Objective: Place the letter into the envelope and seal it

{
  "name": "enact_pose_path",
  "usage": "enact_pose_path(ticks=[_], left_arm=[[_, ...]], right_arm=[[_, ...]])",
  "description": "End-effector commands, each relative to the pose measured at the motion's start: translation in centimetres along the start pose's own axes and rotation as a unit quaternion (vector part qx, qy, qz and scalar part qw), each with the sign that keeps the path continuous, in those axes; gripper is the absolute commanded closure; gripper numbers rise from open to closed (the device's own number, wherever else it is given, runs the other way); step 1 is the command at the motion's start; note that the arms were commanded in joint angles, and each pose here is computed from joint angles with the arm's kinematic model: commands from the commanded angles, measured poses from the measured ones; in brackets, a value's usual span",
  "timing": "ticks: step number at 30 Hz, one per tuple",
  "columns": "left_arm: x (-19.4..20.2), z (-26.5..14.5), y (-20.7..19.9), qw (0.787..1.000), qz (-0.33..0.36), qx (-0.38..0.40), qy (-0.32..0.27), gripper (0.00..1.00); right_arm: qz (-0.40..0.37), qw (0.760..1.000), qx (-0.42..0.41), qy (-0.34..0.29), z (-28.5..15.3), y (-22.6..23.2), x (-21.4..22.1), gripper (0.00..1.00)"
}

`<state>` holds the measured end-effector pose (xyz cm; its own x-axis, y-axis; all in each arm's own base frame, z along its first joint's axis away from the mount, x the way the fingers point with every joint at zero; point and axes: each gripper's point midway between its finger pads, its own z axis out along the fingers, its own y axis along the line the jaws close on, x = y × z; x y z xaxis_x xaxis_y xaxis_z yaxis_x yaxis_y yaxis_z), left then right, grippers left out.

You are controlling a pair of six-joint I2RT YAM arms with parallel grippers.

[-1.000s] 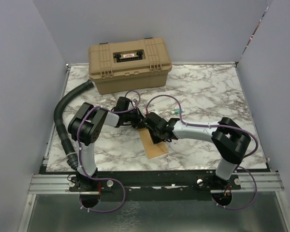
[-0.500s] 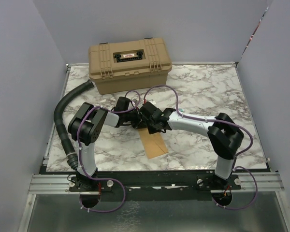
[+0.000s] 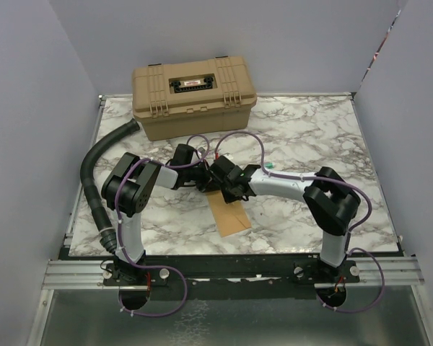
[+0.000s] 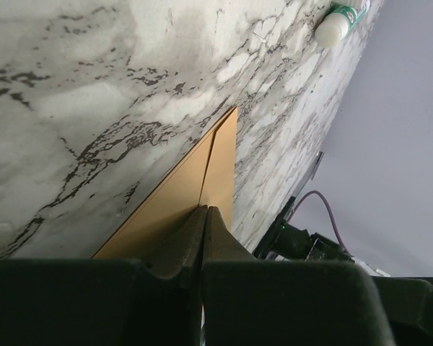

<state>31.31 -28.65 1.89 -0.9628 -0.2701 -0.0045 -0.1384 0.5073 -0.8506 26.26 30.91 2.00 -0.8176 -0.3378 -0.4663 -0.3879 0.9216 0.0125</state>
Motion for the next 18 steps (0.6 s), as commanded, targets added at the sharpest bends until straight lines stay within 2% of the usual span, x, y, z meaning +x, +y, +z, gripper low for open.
enact_pose_path(ticks=[1, 9, 18], left_arm=[[1.1, 0.1, 8.0, 0.989, -0.06, -0.132, -0.009, 1.0], [0.9, 0.2, 8.3, 0.988, -0.067, -0.136, -0.011, 1.0], [0.9, 0.1, 8.5, 0.988, -0.07, -0.138, -0.012, 1.0]], right_arm=[[-0.057, 0.995, -0.008, 0.076, -0.5, -1.0, 5.4, 0.93], [-0.074, 0.99, -0.047, 0.107, -1.2, -0.1, 8.4, 0.92], [-0.068, 0.987, -0.034, 0.139, -1.2, -0.5, 11.0, 0.92]])
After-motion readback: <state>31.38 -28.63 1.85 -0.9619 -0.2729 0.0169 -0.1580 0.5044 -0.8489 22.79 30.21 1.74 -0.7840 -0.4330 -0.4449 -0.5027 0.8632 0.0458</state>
